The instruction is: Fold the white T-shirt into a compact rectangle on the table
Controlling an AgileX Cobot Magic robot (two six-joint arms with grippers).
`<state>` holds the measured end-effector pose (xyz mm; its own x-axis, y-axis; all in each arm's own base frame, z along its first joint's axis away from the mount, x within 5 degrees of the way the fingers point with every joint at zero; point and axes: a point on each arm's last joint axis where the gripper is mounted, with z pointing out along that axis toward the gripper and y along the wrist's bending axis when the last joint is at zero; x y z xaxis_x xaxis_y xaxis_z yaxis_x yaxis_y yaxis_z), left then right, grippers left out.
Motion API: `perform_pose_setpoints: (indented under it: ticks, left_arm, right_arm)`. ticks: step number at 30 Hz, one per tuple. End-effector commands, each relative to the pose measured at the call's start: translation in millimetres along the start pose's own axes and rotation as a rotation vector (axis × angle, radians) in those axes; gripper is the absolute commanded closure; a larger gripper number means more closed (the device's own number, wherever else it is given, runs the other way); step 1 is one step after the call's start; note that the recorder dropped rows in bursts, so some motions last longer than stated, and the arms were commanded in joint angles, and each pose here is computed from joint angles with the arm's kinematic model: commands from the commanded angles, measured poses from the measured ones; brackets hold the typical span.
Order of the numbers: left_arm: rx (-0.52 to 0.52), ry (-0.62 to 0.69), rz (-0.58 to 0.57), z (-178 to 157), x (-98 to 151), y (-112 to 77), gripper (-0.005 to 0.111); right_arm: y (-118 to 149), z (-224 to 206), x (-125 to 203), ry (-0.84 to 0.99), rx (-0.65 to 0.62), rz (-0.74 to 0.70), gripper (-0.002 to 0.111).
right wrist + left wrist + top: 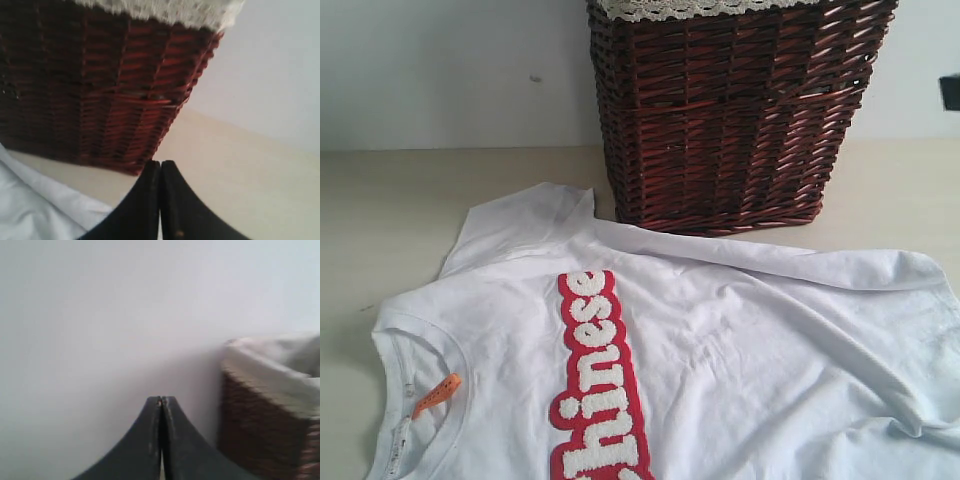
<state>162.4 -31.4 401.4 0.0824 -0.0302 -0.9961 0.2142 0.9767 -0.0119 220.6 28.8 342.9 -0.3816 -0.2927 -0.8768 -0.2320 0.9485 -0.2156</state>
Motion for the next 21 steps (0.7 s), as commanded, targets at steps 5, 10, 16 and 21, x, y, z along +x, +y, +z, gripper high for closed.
perform_pose_setpoints:
  ticks: [5,10,16,21]
  left_arm:
    - [0.118,0.022,0.055,-63.6,58.8,-13.1,0.107]
    - [-0.007,0.166,0.118,-70.9,118.5,-0.5,0.107]
    - [-0.051,0.329,0.189,-81.1,173.2,5.7,0.107]
    - [-0.049,0.412,0.211,-89.5,200.3,6.5,0.107]
  right_arm:
    - [-0.4,-78.1,-6.0,-0.139,0.029,0.004,0.108]
    - [-0.1,-114.2,3.8,-0.138,0.057,-0.036,0.108]
    - [3.6,-148.1,20.6,-0.108,0.058,-0.037,0.108]
    - [5.7,-168.7,33.2,-0.090,0.066,-0.042,0.108]
